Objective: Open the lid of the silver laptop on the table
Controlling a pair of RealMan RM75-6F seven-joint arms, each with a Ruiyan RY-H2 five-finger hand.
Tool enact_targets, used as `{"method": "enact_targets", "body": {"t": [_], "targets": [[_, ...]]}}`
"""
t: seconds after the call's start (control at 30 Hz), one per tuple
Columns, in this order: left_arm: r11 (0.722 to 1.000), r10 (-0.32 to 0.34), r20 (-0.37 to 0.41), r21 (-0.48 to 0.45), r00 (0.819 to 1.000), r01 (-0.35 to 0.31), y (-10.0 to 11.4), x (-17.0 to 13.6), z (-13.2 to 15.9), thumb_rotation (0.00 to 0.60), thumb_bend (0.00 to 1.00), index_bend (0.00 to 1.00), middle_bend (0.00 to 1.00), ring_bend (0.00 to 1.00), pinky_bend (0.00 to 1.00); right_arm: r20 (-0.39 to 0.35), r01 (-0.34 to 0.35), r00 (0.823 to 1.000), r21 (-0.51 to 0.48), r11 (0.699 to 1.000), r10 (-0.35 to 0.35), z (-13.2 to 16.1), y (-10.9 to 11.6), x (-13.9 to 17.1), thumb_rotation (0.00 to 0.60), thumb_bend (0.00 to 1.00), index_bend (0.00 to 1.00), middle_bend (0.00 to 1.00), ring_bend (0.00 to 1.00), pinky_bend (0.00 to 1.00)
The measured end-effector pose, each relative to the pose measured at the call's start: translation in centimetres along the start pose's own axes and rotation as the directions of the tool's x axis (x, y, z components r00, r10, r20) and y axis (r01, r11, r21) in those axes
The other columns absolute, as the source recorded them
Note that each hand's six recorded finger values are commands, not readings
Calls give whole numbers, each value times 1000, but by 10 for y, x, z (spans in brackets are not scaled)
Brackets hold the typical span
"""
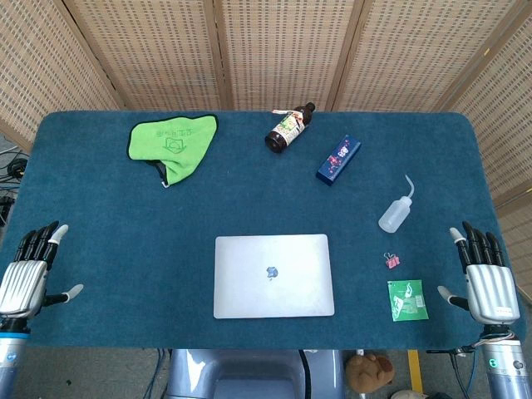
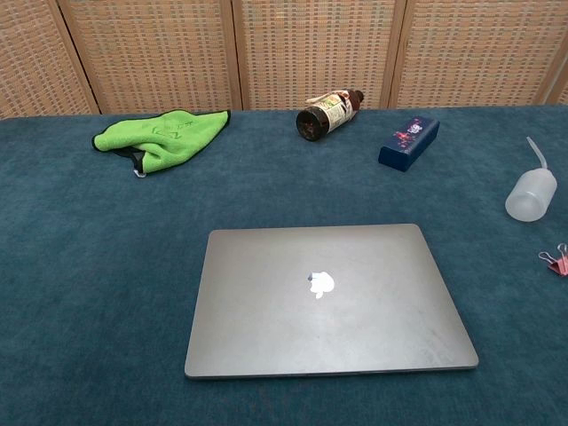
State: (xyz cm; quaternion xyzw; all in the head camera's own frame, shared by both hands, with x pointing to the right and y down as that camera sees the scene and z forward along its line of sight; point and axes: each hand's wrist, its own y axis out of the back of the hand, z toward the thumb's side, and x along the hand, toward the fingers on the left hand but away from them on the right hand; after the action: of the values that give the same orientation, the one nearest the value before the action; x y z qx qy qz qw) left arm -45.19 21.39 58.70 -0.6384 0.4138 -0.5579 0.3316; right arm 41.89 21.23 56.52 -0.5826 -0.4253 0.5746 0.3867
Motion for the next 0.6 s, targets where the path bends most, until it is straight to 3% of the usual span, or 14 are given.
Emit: {"method": "enact_targets", "body": {"t": [0.23, 0.37, 0.47, 0.57, 0.6], "targets": [[1000, -10, 49, -29, 999, 11, -4, 1, 10, 600, 0, 0, 0, 0, 0, 2, -1, 1000, -10, 1000, 1, -2, 1, 0, 600, 0, 12, 0, 0, 0], [994, -60, 155, -79, 986, 73, -11, 4, 34, 600, 2, 0, 0, 0, 0, -3, -1, 1000, -18, 1000, 1, -1, 2, 0, 600, 0, 12, 0, 0, 0], [993, -86, 289, -59, 953, 107, -17, 10, 66, 600, 16, 0, 0, 0, 0, -8, -3, 1000, -20, 1000, 3, 1, 2, -1, 600, 0, 12, 0, 0, 0], [991, -108, 430, -23, 896, 130, -24, 16, 104, 600, 37, 0, 0, 0, 0, -12, -5, 1000, -19, 1000, 5, 2, 1, 0, 600, 0, 12, 0, 0, 0], [989, -123, 479, -11, 869, 146, -29, 18, 118, 600, 41, 0, 0, 0, 0, -14, -6, 1000, -17, 1000, 6, 3, 1, 0, 600, 0, 12, 0, 0, 0]]}}
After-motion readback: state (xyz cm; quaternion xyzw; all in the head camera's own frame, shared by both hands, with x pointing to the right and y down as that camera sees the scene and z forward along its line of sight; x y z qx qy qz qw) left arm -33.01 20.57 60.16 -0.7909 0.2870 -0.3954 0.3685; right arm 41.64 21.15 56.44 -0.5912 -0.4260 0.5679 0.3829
